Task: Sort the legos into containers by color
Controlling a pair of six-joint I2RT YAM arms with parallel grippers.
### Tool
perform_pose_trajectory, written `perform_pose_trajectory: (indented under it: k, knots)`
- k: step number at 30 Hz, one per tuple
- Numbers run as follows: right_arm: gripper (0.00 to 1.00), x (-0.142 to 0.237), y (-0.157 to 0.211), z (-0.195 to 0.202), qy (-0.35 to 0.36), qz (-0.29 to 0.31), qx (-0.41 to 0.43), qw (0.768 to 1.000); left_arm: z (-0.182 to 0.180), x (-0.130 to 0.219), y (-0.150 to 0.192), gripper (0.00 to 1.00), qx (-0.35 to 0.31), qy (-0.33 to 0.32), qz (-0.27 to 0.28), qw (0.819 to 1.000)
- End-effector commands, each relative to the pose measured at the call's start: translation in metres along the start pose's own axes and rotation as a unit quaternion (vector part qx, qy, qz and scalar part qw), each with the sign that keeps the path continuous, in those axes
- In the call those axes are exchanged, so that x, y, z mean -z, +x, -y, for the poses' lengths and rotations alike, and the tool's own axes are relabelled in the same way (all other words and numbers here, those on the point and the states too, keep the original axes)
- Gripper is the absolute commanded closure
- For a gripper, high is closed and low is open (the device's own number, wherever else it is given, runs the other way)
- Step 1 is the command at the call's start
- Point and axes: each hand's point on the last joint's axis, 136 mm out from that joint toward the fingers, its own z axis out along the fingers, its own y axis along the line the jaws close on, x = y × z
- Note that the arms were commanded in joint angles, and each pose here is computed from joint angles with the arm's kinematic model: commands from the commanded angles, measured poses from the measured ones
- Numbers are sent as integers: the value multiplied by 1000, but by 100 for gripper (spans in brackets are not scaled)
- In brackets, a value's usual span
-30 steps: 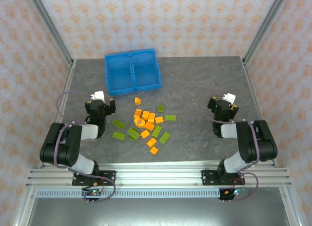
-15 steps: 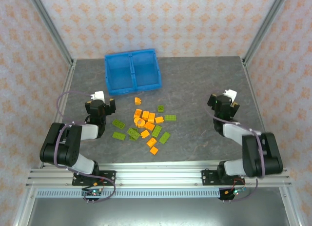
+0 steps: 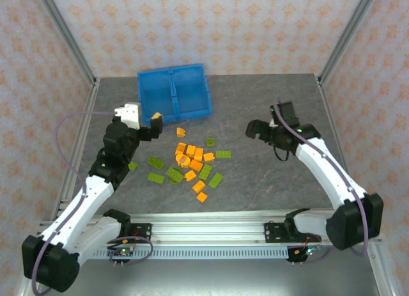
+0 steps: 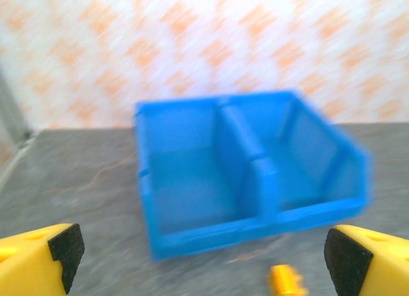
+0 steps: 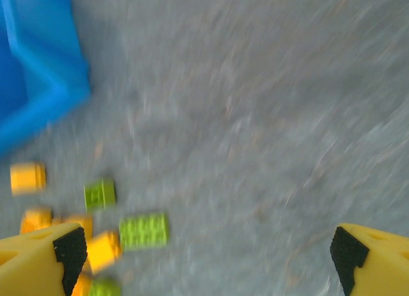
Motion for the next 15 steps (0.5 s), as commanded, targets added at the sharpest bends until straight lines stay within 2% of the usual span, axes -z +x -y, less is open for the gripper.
perform_pose_trajectory:
  k: [1, 3, 5, 8, 9, 11, 15]
  knots:
    - [1, -6, 29, -11, 10, -79, 36, 996, 68, 27, 34, 0, -65, 157, -132, 977]
    - [1, -19, 34, -20, 11, -95, 49, 994, 103, 54, 38, 0, -145, 246, -177, 942]
    - [1, -32, 37, -32, 8, -104, 68, 992, 128, 89, 47, 0, -226, 330, -210, 892]
    - [1, -54, 44, -46, 9, -124, 77, 989, 139, 127, 58, 0, -314, 401, -209, 835]
    - [1, -60, 47, -52, 6, -129, 79, 988, 139, 134, 63, 0, -335, 414, -203, 822]
    - [1, -77, 58, -61, 14, -147, 99, 984, 137, 142, 74, 0, -368, 430, -187, 803]
    - [1, -102, 62, -67, 54, -143, 129, 980, 137, 137, 91, 0, -388, 432, -154, 800]
